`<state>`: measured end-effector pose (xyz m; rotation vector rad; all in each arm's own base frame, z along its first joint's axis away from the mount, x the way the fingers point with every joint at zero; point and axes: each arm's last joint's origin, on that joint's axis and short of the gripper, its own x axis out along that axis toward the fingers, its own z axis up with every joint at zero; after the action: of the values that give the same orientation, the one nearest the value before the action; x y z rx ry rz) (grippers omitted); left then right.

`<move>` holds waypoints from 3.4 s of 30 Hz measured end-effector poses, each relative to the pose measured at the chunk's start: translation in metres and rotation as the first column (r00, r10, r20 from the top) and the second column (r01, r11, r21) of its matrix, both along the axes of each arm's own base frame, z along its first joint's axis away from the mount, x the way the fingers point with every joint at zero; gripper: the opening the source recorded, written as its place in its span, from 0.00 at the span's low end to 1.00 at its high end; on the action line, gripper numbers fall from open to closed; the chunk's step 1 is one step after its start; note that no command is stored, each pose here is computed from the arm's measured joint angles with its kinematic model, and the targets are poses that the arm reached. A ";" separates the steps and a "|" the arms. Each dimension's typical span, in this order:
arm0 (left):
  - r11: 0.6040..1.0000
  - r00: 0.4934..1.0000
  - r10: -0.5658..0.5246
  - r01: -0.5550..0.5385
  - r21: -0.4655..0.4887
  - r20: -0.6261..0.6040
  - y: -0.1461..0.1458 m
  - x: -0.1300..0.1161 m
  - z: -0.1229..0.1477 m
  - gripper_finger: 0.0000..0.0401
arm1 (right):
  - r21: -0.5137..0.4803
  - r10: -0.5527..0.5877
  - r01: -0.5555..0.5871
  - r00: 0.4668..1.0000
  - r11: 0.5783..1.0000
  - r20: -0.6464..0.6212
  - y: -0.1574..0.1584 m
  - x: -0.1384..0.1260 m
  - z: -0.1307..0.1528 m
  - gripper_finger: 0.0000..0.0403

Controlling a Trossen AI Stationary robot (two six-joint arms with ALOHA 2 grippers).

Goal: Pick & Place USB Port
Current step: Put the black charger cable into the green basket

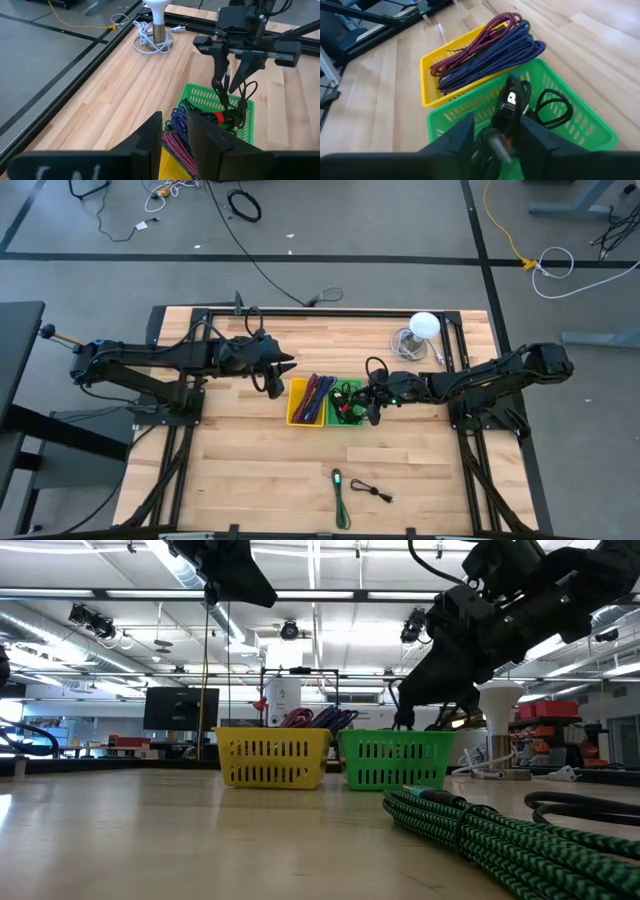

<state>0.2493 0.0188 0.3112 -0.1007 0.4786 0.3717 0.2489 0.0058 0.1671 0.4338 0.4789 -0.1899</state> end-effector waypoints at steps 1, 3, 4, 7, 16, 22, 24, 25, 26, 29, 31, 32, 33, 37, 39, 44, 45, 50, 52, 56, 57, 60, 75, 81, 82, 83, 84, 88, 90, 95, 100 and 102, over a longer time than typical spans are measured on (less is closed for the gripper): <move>1.000 1.000 0.000 0.000 0.000 0.000 0.000 0.000 0.000 0.24 | -0.005 -0.008 0.008 1.000 1.000 0.000 0.000 0.000 0.000 0.36; 1.000 1.000 0.000 0.000 0.000 0.000 0.000 0.000 0.000 0.24 | -0.012 -0.015 0.015 1.000 1.000 0.003 -0.001 0.000 0.000 0.40; 1.000 1.000 0.000 0.000 0.000 0.000 0.000 0.000 0.000 0.24 | -0.023 -0.012 0.012 1.000 1.000 0.009 -0.002 0.000 0.001 0.41; 1.000 1.000 0.000 0.000 0.000 0.000 0.000 0.000 0.000 0.24 | -0.051 -0.014 0.016 0.999 0.999 0.050 -0.006 0.002 0.005 0.44; 1.000 1.000 0.000 0.000 -0.007 0.002 0.000 0.000 0.000 0.24 | -0.073 0.005 0.002 0.995 0.997 0.099 -0.019 0.004 0.009 0.41; 1.000 1.000 0.008 -0.008 -0.024 0.008 0.000 0.000 0.000 0.24 | -0.093 0.016 -0.006 0.994 0.996 0.106 -0.024 0.004 0.010 0.40; 0.999 1.000 -0.013 0.014 -0.040 0.010 -0.001 0.000 0.000 0.24 | -0.058 0.066 -0.059 0.991 0.997 0.112 -0.023 0.005 0.011 0.40; 0.998 1.000 -0.028 0.029 -0.049 0.008 -0.001 0.000 0.000 0.24 | -0.032 0.104 -0.101 0.988 0.994 0.115 -0.020 0.005 0.010 0.40; 0.998 0.999 -0.041 0.041 -0.057 0.005 -0.002 0.000 -0.001 0.24 | 0.002 0.147 -0.148 0.982 0.989 0.120 -0.015 0.005 0.011 0.40; 0.996 0.999 -0.053 0.053 -0.075 0.002 -0.002 0.000 -0.001 0.24 | 0.069 0.266 -0.277 0.954 0.958 0.140 0.003 0.005 0.012 0.40; 0.995 0.999 -0.049 0.049 -0.082 0.001 -0.002 0.000 -0.002 0.24 | 0.088 0.334 -0.348 0.932 0.933 0.144 0.019 0.004 0.012 0.40; 0.995 0.999 -0.048 0.048 -0.083 0.001 -0.002 0.000 -0.002 0.24 | 0.106 0.356 -0.372 0.924 0.922 0.142 0.027 0.003 0.012 0.40; 0.995 0.999 -0.046 0.046 -0.086 0.003 -0.002 0.000 -0.002 0.24 | 0.129 0.374 -0.392 0.917 0.911 0.141 0.036 0.001 0.011 0.40; 0.995 0.999 -0.045 0.045 -0.087 0.003 -0.002 0.000 -0.002 0.24 | 0.191 0.406 -0.425 0.905 0.885 0.131 0.070 -0.006 0.011 0.39; 0.995 0.999 -0.043 0.043 -0.090 0.003 -0.002 0.000 -0.002 0.24 | 0.208 0.420 -0.433 0.901 0.877 0.105 0.089 -0.010 0.014 0.38; 0.993 1.000 -0.028 0.028 -0.112 0.006 -0.002 0.002 -0.003 0.24 | 0.192 0.473 -0.461 0.881 0.866 -0.018 0.143 -0.015 0.032 0.31; 0.993 1.000 -0.027 0.027 -0.116 0.005 -0.003 0.003 -0.004 0.24 | 0.188 0.491 -0.477 0.871 0.858 -0.033 0.153 -0.013 0.036 0.29; 0.990 1.000 -0.020 0.021 -0.137 0.009 -0.004 0.006 -0.006 0.24 | 0.186 0.533 -0.501 0.809 0.845 -0.248 0.190 -0.007 0.024 0.22; 0.988 1.000 -0.014 0.013 -0.153 -0.005 -0.004 0.006 -0.008 0.24 | 0.207 0.528 -0.486 0.777 0.849 -0.343 0.196 -0.004 0.013 0.21; 0.988 1.000 -0.024 0.022 -0.155 -0.006 -0.007 0.007 -0.009 0.24 | 0.234 0.521 -0.471 0.694 0.851 -0.497 0.197 -0.001 -0.003 0.23; 0.988 1.000 -0.028 0.027 -0.155 -0.008 -0.008 0.007 -0.009 0.24 | 0.232 0.512 -0.464 0.685 0.855 -0.519 0.195 0.000 -0.004 0.23; 0.987 0.999 -0.040 0.039 -0.153 -0.006 -0.012 0.008 -0.010 0.24 | 0.214 0.476 -0.434 0.697 0.875 -0.536 0.191 0.001 -0.004 0.26; 0.985 0.996 -0.088 0.084 -0.151 -0.016 -0.024 0.008 -0.011 0.24 | 0.164 0.423 -0.403 0.727 0.900 -0.540 0.191 0.007 -0.013 0.40; 0.984 0.995 -0.094 0.091 -0.151 -0.016 -0.025 0.008 -0.011 0.24 | 0.190 0.434 -0.398 0.716 0.897 -0.547 0.196 0.011 -0.027 0.40; 0.984 0.995 -0.094 0.090 -0.151 -0.016 -0.025 0.008 -0.011 0.24 | 0.191 0.429 -0.392 0.714 0.900 -0.554 0.196 0.011 -0.030 0.40; 0.984 0.995 -0.094 0.090 -0.151 -0.016 -0.025 0.008 -0.011 0.24 | 0.195 0.423 -0.383 0.713 0.903 -0.559 0.196 0.012 -0.033 0.40; 0.984 0.995 -0.094 0.090 -0.151 -0.017 -0.025 0.008 -0.011 0.24 | 0.200 0.423 -0.379 0.714 0.903 -0.558 0.197 0.013 -0.036 0.40; 0.984 0.995 -0.094 0.090 -0.151 -0.017 -0.025 0.008 -0.011 0.24 | 0.200 0.409 -0.363 0.709 0.910 -0.574 0.199 0.015 -0.045 0.40; 0.985 0.995 -0.094 0.090 -0.150 -0.018 -0.025 0.008 -0.011 0.24 | 0.181 0.383 -0.345 0.711 0.921 -0.590 0.197 0.015 -0.047 0.36; 0.984 0.995 -0.094 0.090 -0.151 -0.018 -0.025 0.008 -0.011 0.24 | 0.208 0.401 -0.351 0.681 0.913 -0.613 0.191 0.016 -0.047 0.06; 0.985 0.995 -0.094 0.090 -0.150 -0.018 -0.025 0.008 -0.011 0.24 | 0.219 0.434 -0.384 0.675 0.897 -0.597 0.185 0.019 -0.039 0.03; 0.984 0.995 -0.094 0.090 -0.151 -0.018 -0.025 0.008 -0.011 0.24 | 0.206 0.430 -0.389 0.677 0.898 -0.597 0.179 0.018 -0.034 0.03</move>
<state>0.2574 -0.0065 0.3004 -0.2189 0.5337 0.2463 0.2671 0.1847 0.1335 0.3012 1.2455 0.1330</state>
